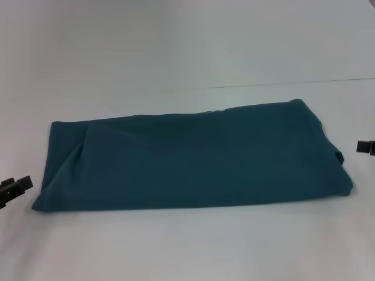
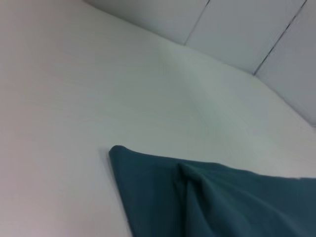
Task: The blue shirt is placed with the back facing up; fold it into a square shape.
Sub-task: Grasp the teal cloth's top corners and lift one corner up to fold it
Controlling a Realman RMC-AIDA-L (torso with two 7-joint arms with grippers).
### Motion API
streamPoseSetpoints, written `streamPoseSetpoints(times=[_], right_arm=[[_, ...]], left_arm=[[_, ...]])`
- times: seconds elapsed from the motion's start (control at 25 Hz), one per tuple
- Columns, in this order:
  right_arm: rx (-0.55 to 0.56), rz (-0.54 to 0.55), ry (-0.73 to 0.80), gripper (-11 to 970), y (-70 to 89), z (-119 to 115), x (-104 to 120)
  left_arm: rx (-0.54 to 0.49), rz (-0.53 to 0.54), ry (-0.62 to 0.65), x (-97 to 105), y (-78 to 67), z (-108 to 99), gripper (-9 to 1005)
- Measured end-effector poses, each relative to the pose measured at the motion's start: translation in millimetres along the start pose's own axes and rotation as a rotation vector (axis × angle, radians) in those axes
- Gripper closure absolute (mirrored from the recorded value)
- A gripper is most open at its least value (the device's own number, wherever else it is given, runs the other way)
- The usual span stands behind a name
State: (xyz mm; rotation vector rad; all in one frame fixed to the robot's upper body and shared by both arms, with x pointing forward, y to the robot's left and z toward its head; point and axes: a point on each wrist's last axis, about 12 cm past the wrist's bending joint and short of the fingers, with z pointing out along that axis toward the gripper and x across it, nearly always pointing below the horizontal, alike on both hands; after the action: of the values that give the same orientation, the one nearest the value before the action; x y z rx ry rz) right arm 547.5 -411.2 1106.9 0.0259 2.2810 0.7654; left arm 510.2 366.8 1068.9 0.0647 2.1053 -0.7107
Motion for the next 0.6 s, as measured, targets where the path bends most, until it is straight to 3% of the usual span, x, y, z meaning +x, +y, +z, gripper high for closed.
streamPoseSetpoints(times=[0.12,0.32,0.6], right_arm=[[-0.024,-0.015,-0.025,570,3.4,-2,-8],[-0.117,-0.047,-0.068,336,16.4,-3,-19],[-0.171,-0.063,-0.056,169,28.3,7,-25]], left_arm=[[0.030,-0.031,0.007,0,-2.2,-2,571],[0.050,-0.104,0.026,0,-3.6,-5,444],[0.037,-0.198,0.095,9,-1.9,-8,413]])
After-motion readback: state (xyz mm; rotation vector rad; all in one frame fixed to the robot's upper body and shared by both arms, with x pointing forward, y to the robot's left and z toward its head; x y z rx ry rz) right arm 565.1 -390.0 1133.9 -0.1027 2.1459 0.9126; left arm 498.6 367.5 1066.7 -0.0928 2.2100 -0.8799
